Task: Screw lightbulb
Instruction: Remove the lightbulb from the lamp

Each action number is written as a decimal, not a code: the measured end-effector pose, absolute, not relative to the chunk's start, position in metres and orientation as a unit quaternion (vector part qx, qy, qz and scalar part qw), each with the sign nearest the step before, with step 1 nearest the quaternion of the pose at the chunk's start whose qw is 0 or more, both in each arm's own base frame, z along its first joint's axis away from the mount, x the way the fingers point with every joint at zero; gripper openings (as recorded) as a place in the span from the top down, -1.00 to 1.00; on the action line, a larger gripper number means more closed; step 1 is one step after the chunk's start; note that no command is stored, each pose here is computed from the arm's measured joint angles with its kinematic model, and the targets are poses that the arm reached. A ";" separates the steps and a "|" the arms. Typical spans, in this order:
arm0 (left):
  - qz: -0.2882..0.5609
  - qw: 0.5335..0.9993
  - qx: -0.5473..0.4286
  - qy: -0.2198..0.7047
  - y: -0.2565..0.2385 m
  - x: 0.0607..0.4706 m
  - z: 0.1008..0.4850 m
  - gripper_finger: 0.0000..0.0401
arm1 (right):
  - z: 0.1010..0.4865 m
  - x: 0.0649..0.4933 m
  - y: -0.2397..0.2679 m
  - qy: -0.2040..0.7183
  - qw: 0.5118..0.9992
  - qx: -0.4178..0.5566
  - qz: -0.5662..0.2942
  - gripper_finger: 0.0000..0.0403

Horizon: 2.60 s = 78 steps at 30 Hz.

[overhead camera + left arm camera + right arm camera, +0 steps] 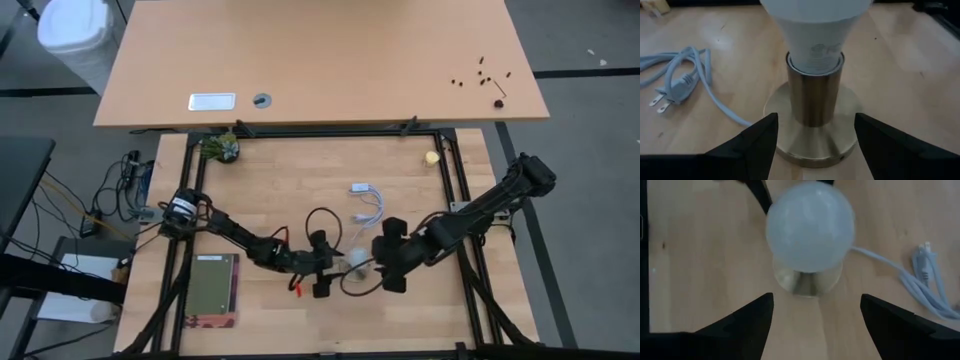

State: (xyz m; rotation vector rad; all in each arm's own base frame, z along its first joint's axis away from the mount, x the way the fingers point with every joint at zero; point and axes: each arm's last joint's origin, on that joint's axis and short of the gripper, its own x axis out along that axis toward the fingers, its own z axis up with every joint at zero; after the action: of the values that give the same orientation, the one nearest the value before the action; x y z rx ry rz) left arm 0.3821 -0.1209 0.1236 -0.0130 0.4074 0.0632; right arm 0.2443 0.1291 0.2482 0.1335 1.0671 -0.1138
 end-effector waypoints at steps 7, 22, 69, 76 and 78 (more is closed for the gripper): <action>0.024 0.981 0.006 0.193 -0.124 0.380 0.123 -0.33 | 0.259 0.269 0.139 0.565 0.825 0.003 -0.023 -0.54; 0.035 0.983 -0.002 0.179 -0.123 0.384 0.113 -0.33 | 0.259 0.290 0.125 0.579 0.815 -0.009 0.015 -0.87; -0.001 0.987 0.016 0.160 -0.112 0.414 0.094 -0.33 | 0.256 0.311 0.119 0.530 0.848 -0.020 0.028 -0.90; -0.002 0.988 0.016 0.151 -0.114 0.418 0.098 -0.33 | 0.256 0.310 0.119 0.532 0.846 -0.019 0.026 -0.87; -0.002 0.989 0.016 0.147 -0.114 0.419 0.100 -0.33 | 0.256 0.310 0.119 0.531 0.846 -0.020 0.028 -0.87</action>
State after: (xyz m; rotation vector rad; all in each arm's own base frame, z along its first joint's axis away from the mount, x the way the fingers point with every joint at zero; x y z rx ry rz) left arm 0.4189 -0.1142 0.1002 0.0312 0.2947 -0.0040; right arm 0.3103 0.1195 0.2557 -0.0424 1.1208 0.0582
